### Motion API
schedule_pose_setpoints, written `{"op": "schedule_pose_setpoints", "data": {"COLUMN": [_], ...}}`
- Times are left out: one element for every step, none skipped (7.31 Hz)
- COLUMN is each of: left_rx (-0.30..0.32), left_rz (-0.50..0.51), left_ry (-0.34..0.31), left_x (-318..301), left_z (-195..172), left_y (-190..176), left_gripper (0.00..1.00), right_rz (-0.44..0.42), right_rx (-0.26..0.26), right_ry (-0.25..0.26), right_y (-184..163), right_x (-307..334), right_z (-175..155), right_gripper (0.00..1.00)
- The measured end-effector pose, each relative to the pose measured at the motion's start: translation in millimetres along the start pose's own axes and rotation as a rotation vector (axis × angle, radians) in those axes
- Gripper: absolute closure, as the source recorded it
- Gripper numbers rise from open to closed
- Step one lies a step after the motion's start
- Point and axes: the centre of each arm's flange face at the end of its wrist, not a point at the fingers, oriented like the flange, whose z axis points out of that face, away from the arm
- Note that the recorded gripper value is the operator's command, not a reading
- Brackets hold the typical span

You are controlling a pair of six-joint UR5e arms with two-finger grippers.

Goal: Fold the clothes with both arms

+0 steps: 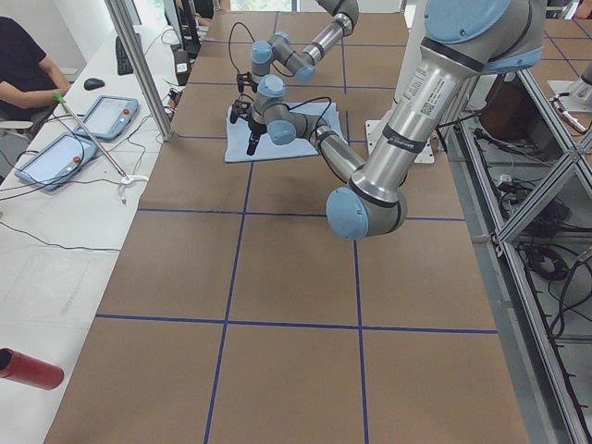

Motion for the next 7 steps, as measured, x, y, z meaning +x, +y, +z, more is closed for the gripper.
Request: {"op": "schedule_pose_setpoints", "data": {"left_rx": [0.002, 0.004, 0.004, 0.005, 0.007, 0.008, 0.009], "left_rz": [0.000, 0.000, 0.001, 0.001, 0.001, 0.002, 0.002], "left_ry": [0.004, 0.007, 0.008, 0.011, 0.015, 0.017, 0.019], "left_x": [2.1, 3.4, 4.3, 6.6, 9.5, 10.9, 11.7], "left_z": [-1.8, -2.8, -2.9, -3.8, -5.1, -5.7, -6.2], "left_y": [-0.6, -0.9, -0.8, -1.4, -2.6, -3.1, -3.4], "left_gripper": [0.01, 0.01, 0.01, 0.01, 0.01, 0.01, 0.01], "right_rz": [-0.003, -0.005, -0.011, -0.017, -0.022, -0.024, -0.021], "right_rx": [-0.005, -0.009, -0.015, -0.026, -0.035, -0.037, -0.036], "right_ry": [0.004, 0.006, 0.010, 0.019, 0.029, 0.029, 0.020], "right_y": [-4.6, -10.2, -16.6, -22.1, -25.6, -28.8, -32.9], "right_x": [9.0, 19.4, 33.3, 49.4, 61.9, 67.3, 69.6], "right_z": [1.2, 1.1, 2.1, 6.5, 10.9, 10.7, 6.1], "right_gripper": [0.00, 0.00, 0.00, 0.00, 0.00, 0.00, 0.00]}}
